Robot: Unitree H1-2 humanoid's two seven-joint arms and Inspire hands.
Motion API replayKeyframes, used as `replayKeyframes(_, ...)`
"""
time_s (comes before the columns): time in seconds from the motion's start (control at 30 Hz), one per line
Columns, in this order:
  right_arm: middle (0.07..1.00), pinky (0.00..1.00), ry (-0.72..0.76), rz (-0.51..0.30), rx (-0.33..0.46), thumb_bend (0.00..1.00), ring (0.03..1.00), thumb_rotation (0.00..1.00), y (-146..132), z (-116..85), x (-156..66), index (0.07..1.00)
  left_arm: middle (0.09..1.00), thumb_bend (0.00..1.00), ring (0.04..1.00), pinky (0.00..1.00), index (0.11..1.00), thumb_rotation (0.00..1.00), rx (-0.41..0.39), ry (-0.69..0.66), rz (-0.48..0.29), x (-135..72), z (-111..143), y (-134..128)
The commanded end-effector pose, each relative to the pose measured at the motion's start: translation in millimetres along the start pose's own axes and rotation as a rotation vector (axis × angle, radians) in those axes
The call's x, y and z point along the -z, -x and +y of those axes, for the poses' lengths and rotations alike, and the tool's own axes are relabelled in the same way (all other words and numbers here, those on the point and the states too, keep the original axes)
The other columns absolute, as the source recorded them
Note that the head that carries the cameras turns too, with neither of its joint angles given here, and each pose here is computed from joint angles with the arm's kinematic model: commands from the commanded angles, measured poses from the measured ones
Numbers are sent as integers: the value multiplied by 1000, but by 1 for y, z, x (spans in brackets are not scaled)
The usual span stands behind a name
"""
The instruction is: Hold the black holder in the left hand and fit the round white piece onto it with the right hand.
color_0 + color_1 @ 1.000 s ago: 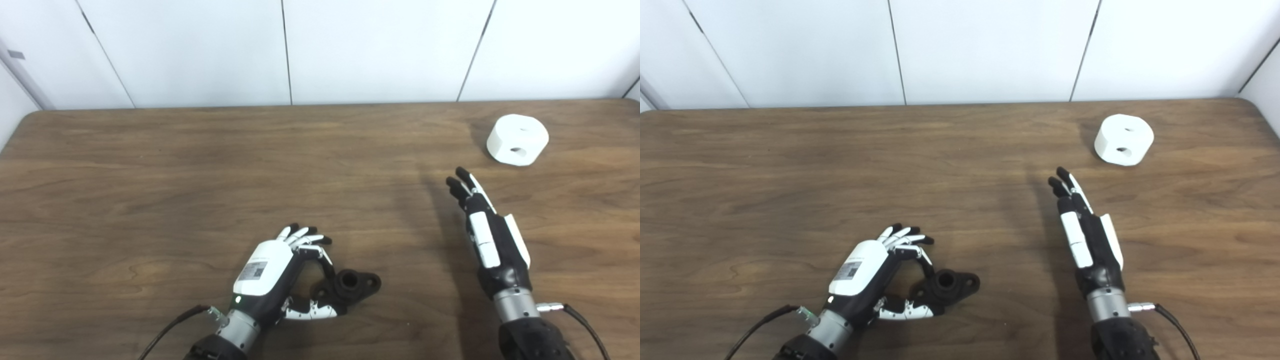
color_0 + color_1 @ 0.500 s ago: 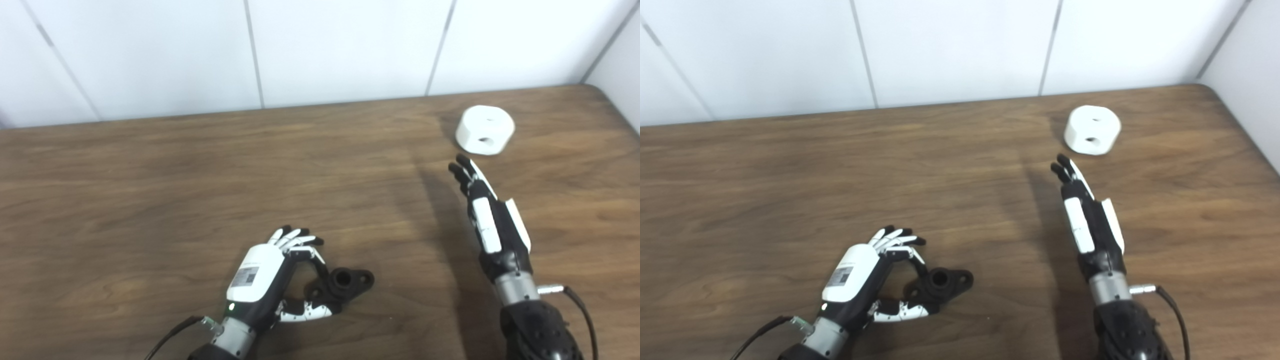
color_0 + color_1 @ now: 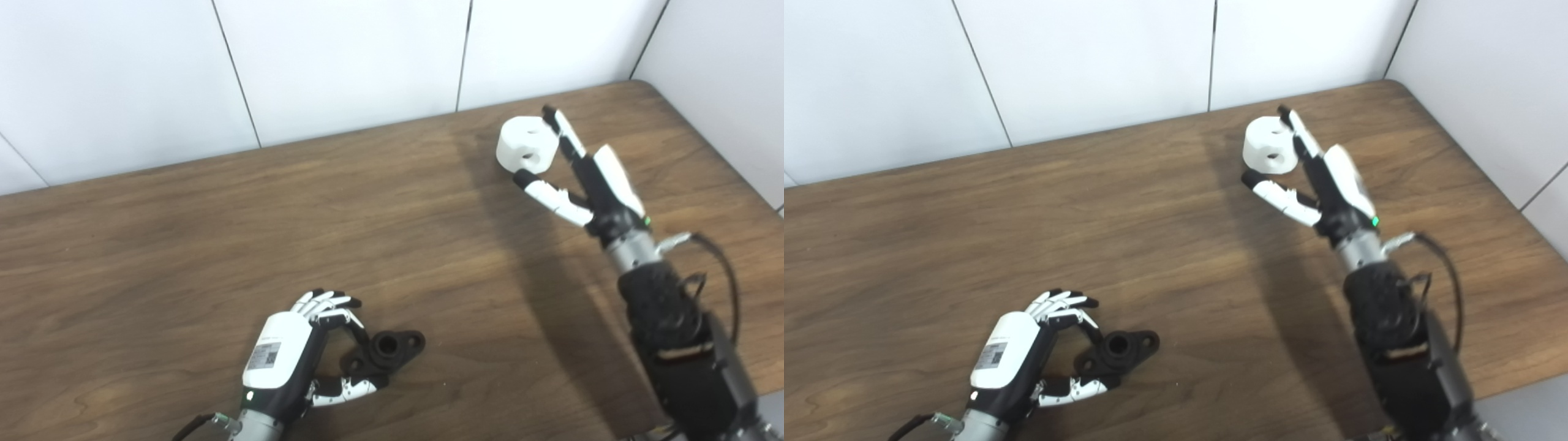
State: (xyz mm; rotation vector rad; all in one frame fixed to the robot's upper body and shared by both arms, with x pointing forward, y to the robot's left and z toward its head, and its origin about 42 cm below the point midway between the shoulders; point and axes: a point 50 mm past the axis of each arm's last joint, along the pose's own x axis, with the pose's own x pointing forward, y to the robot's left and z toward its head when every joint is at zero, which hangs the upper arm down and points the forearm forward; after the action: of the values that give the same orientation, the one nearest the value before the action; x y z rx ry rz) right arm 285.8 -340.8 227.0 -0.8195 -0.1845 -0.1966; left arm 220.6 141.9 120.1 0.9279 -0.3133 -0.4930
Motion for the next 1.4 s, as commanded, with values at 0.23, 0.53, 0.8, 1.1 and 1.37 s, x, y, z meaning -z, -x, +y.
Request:
replayKeyframes(0.23,999,992,206,-43,62,749,1000,407,-70,-54,-14,966,781,522,843,886,485,50,92,-16,50,5,-13,10)
replayKeyframes(0.53,972,1000,354,-7,9,824,1000,313,-125,-71,-4,930,781,522,848,901,485,50,93,-20,71,8,-13,15)
replayKeyframes(0.8,967,1000,483,66,-72,874,1000,308,-162,-76,5,911,776,523,843,906,485,51,87,-36,64,1,-10,14)
replayKeyframes(1.1,957,1000,555,182,-218,939,1000,353,-185,-86,-8,899,766,522,833,883,485,50,81,-41,85,-5,-8,11)
replayKeyframes(1.37,946,1000,600,222,-287,950,1000,360,-188,-87,-10,902,764,523,828,878,484,51,82,-53,89,-3,-9,10)
